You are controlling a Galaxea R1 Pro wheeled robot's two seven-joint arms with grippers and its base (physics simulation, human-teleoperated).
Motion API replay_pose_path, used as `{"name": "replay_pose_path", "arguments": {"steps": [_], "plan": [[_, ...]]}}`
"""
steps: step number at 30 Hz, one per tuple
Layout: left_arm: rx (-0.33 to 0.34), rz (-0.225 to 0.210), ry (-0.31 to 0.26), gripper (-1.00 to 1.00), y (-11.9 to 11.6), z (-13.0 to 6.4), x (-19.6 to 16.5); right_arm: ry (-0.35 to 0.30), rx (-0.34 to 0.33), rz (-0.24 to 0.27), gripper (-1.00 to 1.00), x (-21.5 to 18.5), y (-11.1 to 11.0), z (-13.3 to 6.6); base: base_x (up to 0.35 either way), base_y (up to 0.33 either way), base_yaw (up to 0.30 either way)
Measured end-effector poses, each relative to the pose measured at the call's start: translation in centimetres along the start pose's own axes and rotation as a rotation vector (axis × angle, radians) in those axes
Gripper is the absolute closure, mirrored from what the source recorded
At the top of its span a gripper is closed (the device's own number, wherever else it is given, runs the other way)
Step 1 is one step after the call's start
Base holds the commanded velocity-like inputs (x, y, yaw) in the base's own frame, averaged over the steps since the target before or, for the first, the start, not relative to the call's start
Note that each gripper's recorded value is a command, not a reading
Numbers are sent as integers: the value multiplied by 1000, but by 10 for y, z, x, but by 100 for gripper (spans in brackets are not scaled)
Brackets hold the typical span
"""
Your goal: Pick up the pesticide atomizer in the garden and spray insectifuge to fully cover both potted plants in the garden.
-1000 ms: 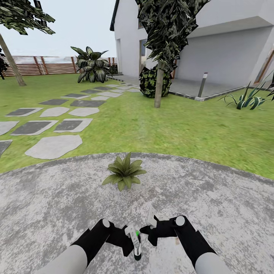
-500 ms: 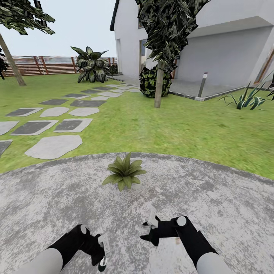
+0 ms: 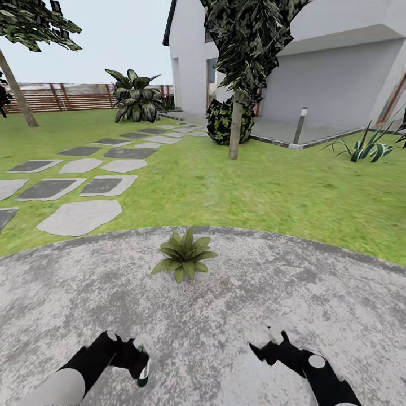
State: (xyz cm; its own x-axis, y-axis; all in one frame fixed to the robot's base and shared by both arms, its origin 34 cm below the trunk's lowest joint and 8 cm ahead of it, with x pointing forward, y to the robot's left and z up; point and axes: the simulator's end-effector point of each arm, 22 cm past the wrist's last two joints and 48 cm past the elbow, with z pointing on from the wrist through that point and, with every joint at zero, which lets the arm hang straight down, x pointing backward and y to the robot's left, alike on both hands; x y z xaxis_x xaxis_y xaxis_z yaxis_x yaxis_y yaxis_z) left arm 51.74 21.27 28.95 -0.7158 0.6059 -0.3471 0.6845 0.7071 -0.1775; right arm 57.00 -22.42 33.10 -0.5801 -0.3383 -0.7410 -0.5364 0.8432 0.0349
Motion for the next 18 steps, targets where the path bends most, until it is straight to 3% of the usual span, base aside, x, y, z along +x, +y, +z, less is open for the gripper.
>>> {"name": "replay_pose_path", "arguments": {"steps": [5,8,11,13,16,18], "plan": [[6,-129,10,100,1,-3,-1,23,132,31,-100,41,-11,-13,0,0,0],[18,-205,31,100,-2,-4,-2,73,247,69,-100,72,-16,-17,0,0,0],[32,-292,116,100,-11,-5,5,138,382,112,-100,106,-20,-24,0,0,0],[54,-345,172,100,-25,-4,7,131,475,129,-100,108,-21,-27,0,0,0],[82,-374,214,100,-44,-1,-2,80,511,136,-100,95,-12,-22,0,0,0],[76,-423,266,100,-40,-11,-10,67,518,139,-100,92,-9,-21,0,0,0]]}}
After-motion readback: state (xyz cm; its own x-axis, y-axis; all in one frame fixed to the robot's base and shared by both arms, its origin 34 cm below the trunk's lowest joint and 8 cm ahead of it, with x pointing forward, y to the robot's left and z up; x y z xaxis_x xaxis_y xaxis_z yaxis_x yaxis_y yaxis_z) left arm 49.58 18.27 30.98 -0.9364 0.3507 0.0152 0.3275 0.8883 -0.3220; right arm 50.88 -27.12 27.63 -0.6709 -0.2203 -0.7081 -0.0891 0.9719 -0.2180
